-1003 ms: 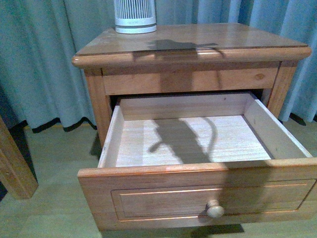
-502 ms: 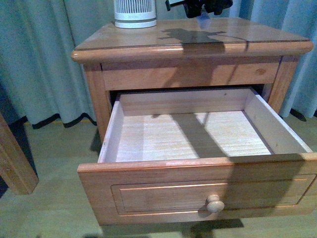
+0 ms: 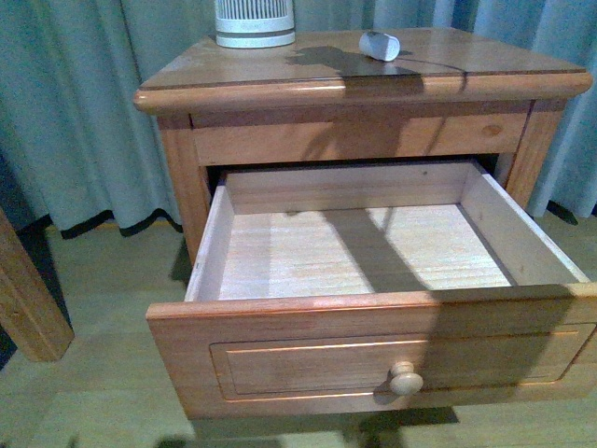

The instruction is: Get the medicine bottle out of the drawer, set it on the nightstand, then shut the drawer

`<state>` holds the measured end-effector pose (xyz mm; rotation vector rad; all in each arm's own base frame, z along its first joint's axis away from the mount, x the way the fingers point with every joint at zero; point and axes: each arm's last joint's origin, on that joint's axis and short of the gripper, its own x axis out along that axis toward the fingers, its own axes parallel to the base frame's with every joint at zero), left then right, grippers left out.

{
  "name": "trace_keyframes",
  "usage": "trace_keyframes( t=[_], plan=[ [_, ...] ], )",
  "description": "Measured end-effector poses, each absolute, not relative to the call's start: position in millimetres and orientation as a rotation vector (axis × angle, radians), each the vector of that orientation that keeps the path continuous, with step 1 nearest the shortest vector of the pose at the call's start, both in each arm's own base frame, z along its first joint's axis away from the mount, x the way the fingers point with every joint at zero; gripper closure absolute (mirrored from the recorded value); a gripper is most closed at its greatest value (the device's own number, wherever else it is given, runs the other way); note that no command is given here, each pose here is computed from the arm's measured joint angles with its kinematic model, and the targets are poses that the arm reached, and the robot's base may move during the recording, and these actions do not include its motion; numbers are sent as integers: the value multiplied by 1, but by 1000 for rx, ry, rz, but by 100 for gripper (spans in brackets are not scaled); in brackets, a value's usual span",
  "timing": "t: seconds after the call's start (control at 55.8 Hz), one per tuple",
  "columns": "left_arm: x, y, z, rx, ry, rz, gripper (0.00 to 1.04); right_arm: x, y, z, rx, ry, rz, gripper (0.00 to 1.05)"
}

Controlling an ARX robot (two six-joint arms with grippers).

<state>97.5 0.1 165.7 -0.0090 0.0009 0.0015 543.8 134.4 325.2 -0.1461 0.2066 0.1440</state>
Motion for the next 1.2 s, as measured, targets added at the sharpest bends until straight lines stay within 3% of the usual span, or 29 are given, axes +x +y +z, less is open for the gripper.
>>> trace_keyframes(
  t=[0.179, 0.34, 0.609, 0.77, 0.914, 1.2],
  plan=[
    [97, 0, 166, -9, 1, 2, 6, 440, 118, 396, -13, 52, 245, 7],
    [97, 0, 166, -9, 1, 2, 6, 346, 107, 390, 58, 49, 289, 7],
    [97, 0, 166, -9, 1, 2, 6, 255, 98, 253, 54, 393, 236, 51],
    [97, 0, 166, -9, 1, 2, 6, 226, 98, 182, 4, 523, 198, 77],
    [97, 0, 166, -9, 1, 2, 6, 218, 98, 138, -50, 541, 134, 101],
    [97, 0, 166, -9, 1, 2, 6, 253, 91, 82, -133, 474, 63, 101]
  ],
)
